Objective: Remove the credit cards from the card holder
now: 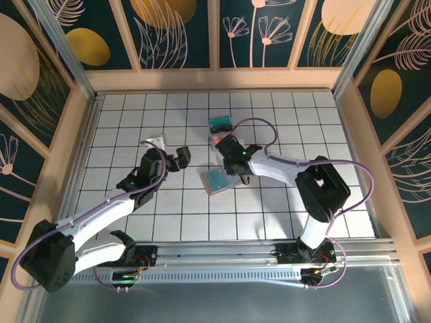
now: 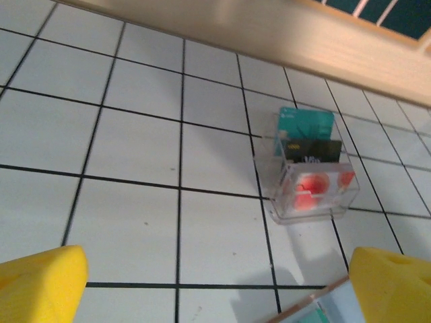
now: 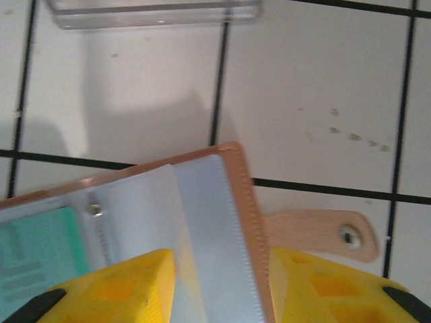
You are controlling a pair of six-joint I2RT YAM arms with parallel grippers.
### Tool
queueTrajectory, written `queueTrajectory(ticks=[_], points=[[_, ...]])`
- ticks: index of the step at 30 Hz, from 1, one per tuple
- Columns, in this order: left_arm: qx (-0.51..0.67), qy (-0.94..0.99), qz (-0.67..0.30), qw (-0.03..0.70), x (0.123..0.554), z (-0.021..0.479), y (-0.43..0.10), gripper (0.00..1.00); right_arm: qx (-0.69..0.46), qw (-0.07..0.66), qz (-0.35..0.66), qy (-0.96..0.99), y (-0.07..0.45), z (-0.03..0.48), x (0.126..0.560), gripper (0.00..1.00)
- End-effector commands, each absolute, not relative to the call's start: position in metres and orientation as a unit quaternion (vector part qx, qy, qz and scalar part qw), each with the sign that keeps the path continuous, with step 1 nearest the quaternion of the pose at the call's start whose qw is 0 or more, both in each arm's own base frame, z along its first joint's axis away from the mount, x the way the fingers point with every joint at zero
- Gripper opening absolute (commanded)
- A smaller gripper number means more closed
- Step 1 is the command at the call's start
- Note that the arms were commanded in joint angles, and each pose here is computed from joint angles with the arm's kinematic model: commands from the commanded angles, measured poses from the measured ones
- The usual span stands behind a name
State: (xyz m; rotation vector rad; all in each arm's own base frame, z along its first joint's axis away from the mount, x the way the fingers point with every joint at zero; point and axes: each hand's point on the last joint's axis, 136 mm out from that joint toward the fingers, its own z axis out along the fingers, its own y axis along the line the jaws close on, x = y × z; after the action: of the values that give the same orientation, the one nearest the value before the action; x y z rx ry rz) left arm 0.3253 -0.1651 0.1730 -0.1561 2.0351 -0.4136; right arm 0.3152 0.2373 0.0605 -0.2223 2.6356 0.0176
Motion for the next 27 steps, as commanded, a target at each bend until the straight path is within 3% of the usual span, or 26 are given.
queueTrajectory(ticks=[1,13,18,27], points=[[-0.045,0.862,-0.126,0.488,0.324,0.158,-0.172,0.99,-0.063,0.244,0.023,0.968,0.229,0.060,0.315,0.40],[0.039,0.911,-0.062,0.405,0.296,0.088,-0.217,0.99,-0.044,0.214,0.036,0.975,0.216,0.036,0.312,0.31],[0.052,0.922,-0.048,0.382,0.292,0.063,-0.230,0.99,-0.039,0.234,0.046,0.970,0.217,0.064,0.320,0.30],[0.030,0.927,-0.039,0.372,0.291,0.042,-0.227,0.99,-0.038,0.235,0.154,0.959,0.246,0.099,0.323,0.27]])
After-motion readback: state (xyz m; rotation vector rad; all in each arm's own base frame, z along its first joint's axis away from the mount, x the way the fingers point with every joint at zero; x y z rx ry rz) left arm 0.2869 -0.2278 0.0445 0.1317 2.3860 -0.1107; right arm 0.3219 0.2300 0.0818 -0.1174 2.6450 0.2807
